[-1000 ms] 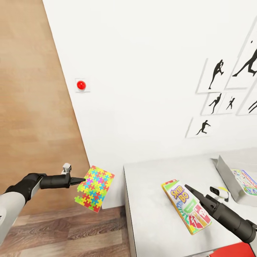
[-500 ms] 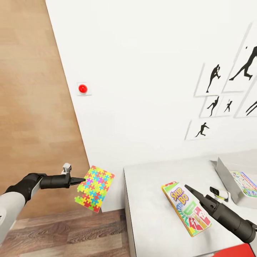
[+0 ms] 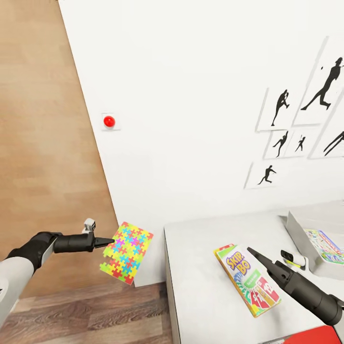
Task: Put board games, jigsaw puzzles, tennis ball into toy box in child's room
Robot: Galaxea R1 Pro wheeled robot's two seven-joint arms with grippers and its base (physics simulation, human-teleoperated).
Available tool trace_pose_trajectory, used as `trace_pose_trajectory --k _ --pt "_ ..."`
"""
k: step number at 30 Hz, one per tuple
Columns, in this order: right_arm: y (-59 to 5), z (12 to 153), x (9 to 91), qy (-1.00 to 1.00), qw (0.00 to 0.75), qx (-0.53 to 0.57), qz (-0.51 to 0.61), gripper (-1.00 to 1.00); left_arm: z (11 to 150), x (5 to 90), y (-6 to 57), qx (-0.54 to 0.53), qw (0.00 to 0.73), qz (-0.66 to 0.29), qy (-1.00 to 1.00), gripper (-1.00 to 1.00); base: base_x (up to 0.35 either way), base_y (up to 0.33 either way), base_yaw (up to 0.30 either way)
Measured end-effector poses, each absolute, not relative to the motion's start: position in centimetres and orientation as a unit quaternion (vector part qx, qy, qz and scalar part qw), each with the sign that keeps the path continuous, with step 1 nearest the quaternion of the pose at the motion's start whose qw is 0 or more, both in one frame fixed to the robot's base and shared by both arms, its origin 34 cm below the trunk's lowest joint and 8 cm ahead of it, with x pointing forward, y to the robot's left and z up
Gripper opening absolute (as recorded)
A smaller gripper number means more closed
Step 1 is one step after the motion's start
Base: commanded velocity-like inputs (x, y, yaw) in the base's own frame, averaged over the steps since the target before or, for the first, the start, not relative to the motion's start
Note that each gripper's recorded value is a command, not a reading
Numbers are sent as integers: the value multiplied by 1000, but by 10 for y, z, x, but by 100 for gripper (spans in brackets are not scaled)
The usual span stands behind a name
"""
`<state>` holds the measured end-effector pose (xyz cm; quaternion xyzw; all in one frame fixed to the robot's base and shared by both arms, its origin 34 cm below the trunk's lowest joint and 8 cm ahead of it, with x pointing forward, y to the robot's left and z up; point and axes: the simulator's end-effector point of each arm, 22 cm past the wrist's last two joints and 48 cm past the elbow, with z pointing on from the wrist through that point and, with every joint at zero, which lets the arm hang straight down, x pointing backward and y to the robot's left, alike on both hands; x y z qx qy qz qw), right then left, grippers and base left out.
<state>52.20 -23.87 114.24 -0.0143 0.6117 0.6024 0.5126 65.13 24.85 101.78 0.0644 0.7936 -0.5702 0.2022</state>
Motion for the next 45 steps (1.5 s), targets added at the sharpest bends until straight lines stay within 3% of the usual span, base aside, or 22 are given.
trace_pose_trajectory --k 10,17,45 --pt "-239 1148 520 608 517 -18 603 100 1025 650 249 67 207 -570 793 -100 -4 0 -140" --pt "-239 1152 519 606 520 -20 602 100 1027 649 252 68 210 -568 793 -100 -237 0 -130" --pt "-241 1149 521 611 521 -16 596 100 1029 648 253 69 212 -567 793 -100 -36 -45 -14"
